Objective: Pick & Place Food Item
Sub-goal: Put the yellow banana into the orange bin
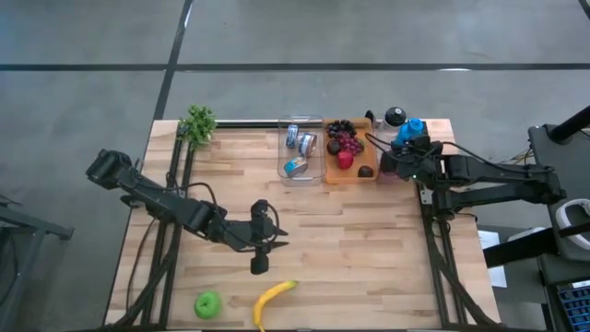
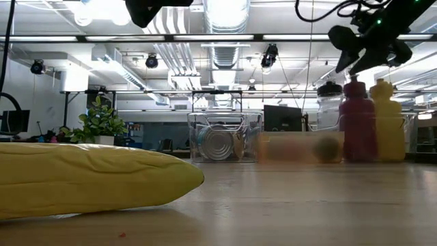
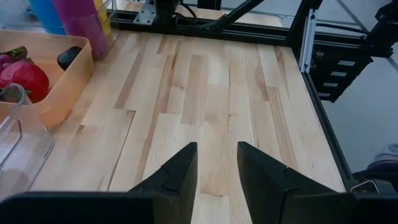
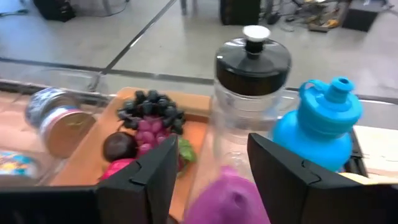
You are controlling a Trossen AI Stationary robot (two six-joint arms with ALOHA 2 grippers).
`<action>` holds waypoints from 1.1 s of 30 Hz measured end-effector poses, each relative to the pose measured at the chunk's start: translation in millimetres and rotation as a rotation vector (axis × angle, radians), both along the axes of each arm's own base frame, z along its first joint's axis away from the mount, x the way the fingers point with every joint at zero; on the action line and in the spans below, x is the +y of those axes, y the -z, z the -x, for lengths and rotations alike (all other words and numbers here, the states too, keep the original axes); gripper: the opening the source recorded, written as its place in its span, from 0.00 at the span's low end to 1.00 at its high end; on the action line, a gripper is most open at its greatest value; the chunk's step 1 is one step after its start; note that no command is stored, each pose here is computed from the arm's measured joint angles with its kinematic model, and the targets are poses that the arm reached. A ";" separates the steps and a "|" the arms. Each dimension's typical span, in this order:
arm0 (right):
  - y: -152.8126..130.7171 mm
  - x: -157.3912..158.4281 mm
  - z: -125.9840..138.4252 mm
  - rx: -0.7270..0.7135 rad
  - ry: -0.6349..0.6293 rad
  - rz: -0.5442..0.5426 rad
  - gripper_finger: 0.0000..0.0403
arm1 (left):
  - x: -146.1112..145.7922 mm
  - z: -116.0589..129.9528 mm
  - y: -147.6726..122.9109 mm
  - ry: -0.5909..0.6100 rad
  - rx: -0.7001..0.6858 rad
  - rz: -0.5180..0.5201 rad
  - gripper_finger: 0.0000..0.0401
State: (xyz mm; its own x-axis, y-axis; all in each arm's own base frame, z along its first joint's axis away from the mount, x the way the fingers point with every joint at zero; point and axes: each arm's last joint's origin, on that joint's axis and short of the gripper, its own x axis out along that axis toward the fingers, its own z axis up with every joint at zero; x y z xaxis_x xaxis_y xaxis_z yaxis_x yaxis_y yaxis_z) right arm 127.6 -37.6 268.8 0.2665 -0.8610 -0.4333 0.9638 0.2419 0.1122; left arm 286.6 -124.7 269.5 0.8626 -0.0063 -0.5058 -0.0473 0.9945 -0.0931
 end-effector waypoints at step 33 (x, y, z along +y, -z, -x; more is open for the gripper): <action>-25.9 79.2 -44.8 0.051 -1.091 0.004 0.51 | -64.7 33.2 91.6 0.209 0.301 0.087 0.29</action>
